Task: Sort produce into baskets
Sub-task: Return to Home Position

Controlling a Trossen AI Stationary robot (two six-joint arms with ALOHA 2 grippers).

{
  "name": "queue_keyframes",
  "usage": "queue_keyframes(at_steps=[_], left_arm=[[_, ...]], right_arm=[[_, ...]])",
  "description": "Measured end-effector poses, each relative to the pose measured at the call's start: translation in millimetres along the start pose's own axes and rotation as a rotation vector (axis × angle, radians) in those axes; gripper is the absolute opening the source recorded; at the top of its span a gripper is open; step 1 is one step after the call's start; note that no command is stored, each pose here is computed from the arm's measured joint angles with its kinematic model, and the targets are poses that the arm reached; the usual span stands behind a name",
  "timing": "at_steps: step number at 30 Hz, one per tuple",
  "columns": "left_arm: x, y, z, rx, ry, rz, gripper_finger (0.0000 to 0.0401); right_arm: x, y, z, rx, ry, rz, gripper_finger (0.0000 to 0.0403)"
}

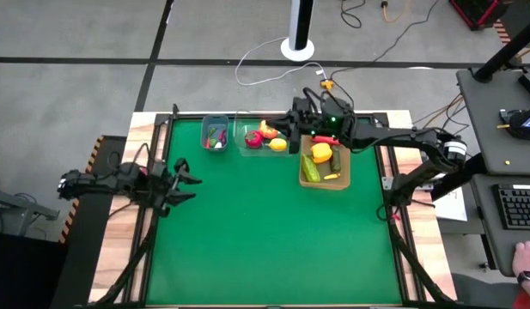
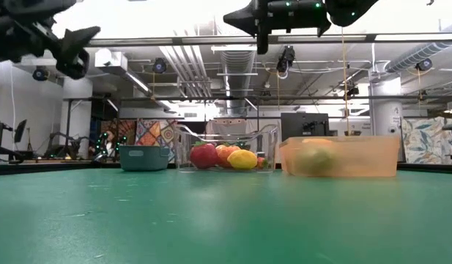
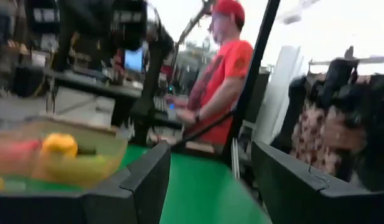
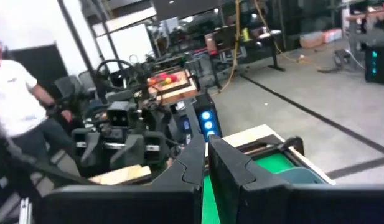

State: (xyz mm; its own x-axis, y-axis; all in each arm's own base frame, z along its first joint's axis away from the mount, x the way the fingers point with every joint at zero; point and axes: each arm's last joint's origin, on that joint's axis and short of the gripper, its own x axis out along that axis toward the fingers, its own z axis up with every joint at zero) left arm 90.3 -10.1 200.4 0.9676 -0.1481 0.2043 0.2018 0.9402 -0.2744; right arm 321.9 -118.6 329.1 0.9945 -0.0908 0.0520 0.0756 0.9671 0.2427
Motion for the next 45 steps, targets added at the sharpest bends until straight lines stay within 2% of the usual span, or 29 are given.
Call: queue_keyframes(at_steps=[4,9,14,19,39,45], left_arm=[[0,4,-7,0.020,0.026,0.057,0.0206],[1,9,-18,0.024,0.065,0.126,0.0206],[1,10,-23,0.019,0.095,0.137,0.0206],[1,10,-24,-0.061,0.102,0.145,0.0206],[3,12,-27,-0.061,0.134,0.159,0.0206],[3,12,-28,-0.061,0.143,0.162,0.0206]], right_arm=[[2,9,-4,-0.056,0.004,0.029,0.0013],[2,15,-9,-0.054,-0.007,0.045,0.0013],[2,14,-11,-0.042,0.019,0.037,0.0013],[2,14,-13,-0.026,0.033,0.032,0.0013],[0,13,-18,-0.016,0.060,0.015,0.0013],[-10,14,-23,0.072,0.069,0.011,0.0013]])
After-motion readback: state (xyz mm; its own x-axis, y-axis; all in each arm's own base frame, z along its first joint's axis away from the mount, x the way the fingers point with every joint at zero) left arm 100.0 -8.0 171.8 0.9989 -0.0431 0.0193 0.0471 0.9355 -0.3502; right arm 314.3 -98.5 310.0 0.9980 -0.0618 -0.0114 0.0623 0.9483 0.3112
